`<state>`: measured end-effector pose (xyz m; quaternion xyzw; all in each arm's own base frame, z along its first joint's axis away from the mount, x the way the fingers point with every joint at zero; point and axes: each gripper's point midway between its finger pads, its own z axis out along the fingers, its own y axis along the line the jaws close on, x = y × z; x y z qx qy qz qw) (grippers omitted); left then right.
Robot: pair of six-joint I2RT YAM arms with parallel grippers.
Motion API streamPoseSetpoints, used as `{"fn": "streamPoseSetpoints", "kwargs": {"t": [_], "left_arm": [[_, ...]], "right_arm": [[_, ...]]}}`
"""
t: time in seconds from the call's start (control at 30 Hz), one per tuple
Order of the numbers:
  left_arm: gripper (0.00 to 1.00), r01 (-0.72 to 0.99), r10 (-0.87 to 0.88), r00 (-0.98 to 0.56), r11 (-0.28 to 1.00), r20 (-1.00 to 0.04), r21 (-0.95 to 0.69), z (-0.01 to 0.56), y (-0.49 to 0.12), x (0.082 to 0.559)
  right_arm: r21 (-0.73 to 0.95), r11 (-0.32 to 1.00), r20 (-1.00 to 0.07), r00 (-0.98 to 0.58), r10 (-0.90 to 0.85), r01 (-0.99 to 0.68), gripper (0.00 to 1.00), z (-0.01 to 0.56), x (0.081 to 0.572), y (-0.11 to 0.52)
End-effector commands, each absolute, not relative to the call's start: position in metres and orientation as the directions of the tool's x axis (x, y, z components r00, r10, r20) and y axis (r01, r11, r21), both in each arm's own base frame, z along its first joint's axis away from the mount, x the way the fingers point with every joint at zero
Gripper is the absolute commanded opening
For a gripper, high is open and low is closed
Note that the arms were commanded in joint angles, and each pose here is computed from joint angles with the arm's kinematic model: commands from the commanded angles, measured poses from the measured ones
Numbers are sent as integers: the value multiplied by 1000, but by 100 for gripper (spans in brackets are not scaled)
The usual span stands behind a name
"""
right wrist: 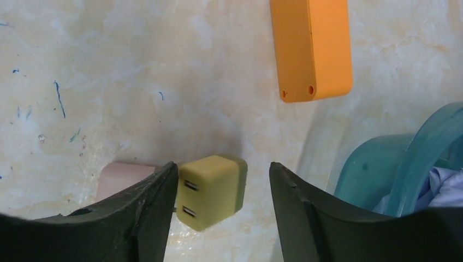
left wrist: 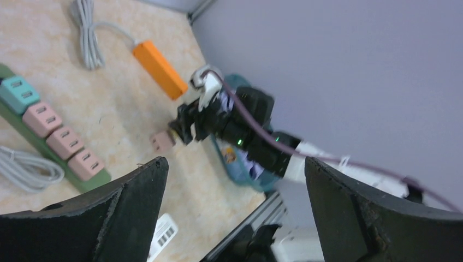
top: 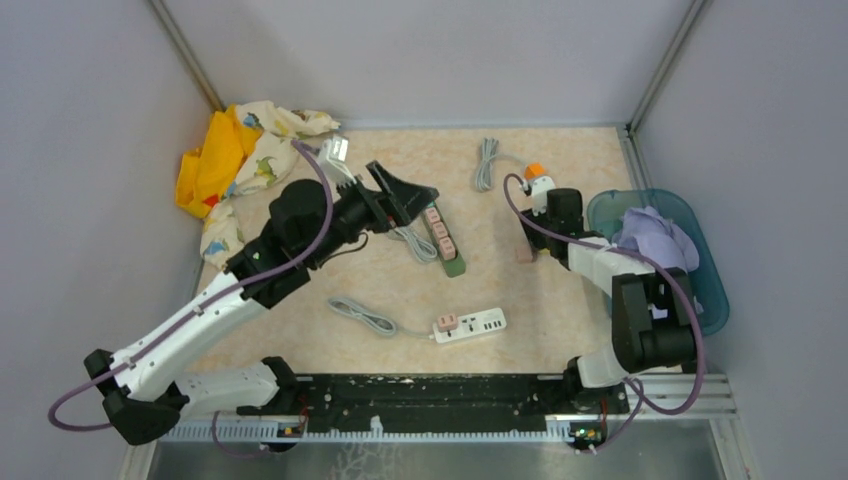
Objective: Pull the plug off the socket
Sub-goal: Place the plug at the center of the board.
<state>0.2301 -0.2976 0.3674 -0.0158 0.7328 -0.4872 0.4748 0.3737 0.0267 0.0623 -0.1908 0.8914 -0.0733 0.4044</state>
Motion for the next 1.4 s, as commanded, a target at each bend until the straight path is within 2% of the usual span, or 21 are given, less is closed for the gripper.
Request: {"fn": "streamPoseSetpoints", "kwargs": {"t": [0.0,0.1,0.33,0.57,0.8,0.93,1.07,1.23,1.37], "left_arm": [[99,272,-550,-561,583,-618,-766,388,-287,247],[99,282,-576,-555,549,-600,-787,417,-294,251],[99,334,-612,-526,490,-591,-805,463,-301,254],[99,347,-611,-520,488,-597,-801,470,-308,259],[99,383,-576,-517,506,-633,-773,469,-316,262],[99,431,-526,-449,580,-722,-691,442,-308,266],[99,535,-410,-388,629,-825,-564,382,-304,258],[99,709,-248,-303,586,-920,-392,318,-300,229],[100,762,-198,-277,551,-940,-341,280,-291,209]], "right_arm": [[-279,929,-751,-547,-369,-243,68,89,388,27],[-270,930,-767,-529,-364,-248,73,98,388,30],[-211,928,-806,-483,-343,-307,72,112,384,46],[-153,895,-835,-430,-344,-418,72,127,376,70],[-76,772,-861,-349,-371,-632,72,144,351,108],[-32,658,-879,-292,-377,-752,72,155,330,131],[8,536,-905,-234,-355,-844,72,167,308,151],[29,428,-928,-183,-324,-903,72,179,288,166],[43,344,-942,-153,-300,-938,72,185,273,175]]}}
